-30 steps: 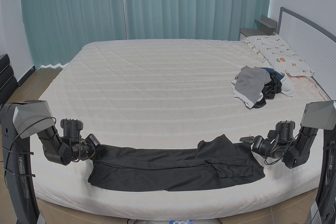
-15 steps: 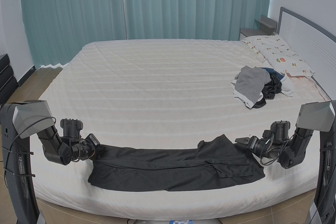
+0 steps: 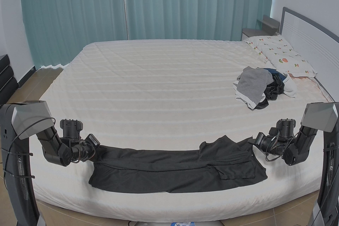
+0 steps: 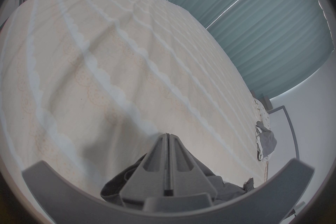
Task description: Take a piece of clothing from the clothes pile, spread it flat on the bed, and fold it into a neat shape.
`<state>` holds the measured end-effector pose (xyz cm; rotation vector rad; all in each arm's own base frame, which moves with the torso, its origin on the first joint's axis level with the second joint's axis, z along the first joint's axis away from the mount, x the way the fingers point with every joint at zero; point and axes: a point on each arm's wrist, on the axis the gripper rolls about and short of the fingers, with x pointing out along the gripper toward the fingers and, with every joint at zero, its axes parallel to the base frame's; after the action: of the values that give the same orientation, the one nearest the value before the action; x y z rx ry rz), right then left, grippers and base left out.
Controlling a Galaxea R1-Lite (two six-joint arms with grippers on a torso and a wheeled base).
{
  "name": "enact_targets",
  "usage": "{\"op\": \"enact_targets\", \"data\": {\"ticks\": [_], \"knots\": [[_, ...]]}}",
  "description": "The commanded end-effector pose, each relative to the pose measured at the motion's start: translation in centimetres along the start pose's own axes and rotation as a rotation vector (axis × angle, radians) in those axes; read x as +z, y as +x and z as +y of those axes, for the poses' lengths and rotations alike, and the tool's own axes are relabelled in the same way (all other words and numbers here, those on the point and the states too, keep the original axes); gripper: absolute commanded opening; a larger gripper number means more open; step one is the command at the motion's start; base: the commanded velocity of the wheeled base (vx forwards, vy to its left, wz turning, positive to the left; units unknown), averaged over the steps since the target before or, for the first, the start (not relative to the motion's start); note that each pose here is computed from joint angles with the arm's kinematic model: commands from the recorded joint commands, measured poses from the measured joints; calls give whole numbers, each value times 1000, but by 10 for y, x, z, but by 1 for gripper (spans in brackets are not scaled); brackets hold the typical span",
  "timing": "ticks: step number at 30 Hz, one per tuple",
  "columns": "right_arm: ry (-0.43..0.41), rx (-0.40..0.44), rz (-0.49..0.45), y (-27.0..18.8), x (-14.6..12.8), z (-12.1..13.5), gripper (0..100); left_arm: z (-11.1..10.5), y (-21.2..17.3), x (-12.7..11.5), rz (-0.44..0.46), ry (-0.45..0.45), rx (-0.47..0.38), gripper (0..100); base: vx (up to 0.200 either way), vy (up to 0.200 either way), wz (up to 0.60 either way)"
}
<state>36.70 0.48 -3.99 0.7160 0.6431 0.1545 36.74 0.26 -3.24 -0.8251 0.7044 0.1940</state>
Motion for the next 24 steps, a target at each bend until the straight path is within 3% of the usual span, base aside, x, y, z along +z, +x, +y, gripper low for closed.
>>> {"op": "enact_targets", "data": {"ticks": [1,9,24], "knots": [[13,4,-17,1,5,-2,0,0,-3,5,-14,-13,-2,0,0,0,0],[69,34,-76,4,18,-1,0,2,-2,5,-22,-13,12,0,0,0,0],[77,22,-63,13,14,-9,0,2,-2,6,-29,-16,12,0,0,0,0]]}}
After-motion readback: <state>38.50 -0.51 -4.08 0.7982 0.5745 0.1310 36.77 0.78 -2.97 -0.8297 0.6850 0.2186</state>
